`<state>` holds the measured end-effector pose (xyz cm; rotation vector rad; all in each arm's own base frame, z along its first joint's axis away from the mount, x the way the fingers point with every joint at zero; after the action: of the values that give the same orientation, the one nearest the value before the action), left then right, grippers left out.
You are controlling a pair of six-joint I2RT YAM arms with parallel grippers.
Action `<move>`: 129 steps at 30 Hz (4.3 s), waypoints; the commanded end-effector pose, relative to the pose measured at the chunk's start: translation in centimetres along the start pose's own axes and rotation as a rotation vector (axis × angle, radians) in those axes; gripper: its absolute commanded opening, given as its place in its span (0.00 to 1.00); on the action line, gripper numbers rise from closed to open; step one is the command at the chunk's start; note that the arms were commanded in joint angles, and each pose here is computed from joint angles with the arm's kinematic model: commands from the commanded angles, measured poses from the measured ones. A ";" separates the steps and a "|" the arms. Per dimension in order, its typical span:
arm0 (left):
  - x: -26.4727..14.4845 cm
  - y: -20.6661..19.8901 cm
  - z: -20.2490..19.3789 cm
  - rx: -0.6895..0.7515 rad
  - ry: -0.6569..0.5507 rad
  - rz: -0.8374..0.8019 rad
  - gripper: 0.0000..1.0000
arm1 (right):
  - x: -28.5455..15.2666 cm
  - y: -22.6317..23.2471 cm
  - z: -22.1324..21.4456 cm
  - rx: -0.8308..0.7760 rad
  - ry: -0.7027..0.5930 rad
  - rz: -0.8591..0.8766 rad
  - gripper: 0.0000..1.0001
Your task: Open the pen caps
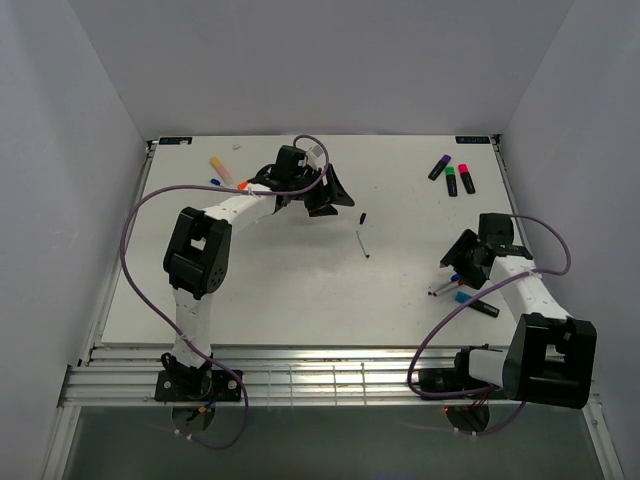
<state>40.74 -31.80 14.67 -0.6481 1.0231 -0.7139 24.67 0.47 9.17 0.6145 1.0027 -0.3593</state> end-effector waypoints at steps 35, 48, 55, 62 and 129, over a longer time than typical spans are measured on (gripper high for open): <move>-1.3 -1.3 -0.3 0.038 -0.003 -0.038 0.76 | 4.4 1.7 -2.8 -0.107 0.077 -0.063 0.09; -2.3 -1.6 -3.7 0.026 0.048 -0.098 0.71 | -1.3 18.1 -6.4 -0.689 0.076 0.558 0.08; -2.5 -2.2 -5.7 0.022 0.071 -0.100 0.66 | -1.6 21.7 -8.9 -0.726 0.170 0.688 0.08; -3.1 -2.8 -6.2 0.024 0.061 -0.108 0.66 | -1.5 22.9 -10.4 -0.730 0.196 0.715 0.08; -1.8 -0.8 -0.9 -0.093 0.030 0.059 0.00 | 0.2 18.6 -17.1 -0.854 0.106 0.390 0.08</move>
<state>35.04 -31.51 11.55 -0.6340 1.2572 -0.6059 27.96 27.01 10.26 0.2714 0.8971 0.5228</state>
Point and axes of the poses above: each gripper's point midway between its finger pads, its own x axis out along the fingers, its own y axis along the line the jaws close on, z = x × y, the point moved 4 cm from there along -x, back along the fingers, and after that the axes turned 3 degrees about x, right-handed, at the moved point
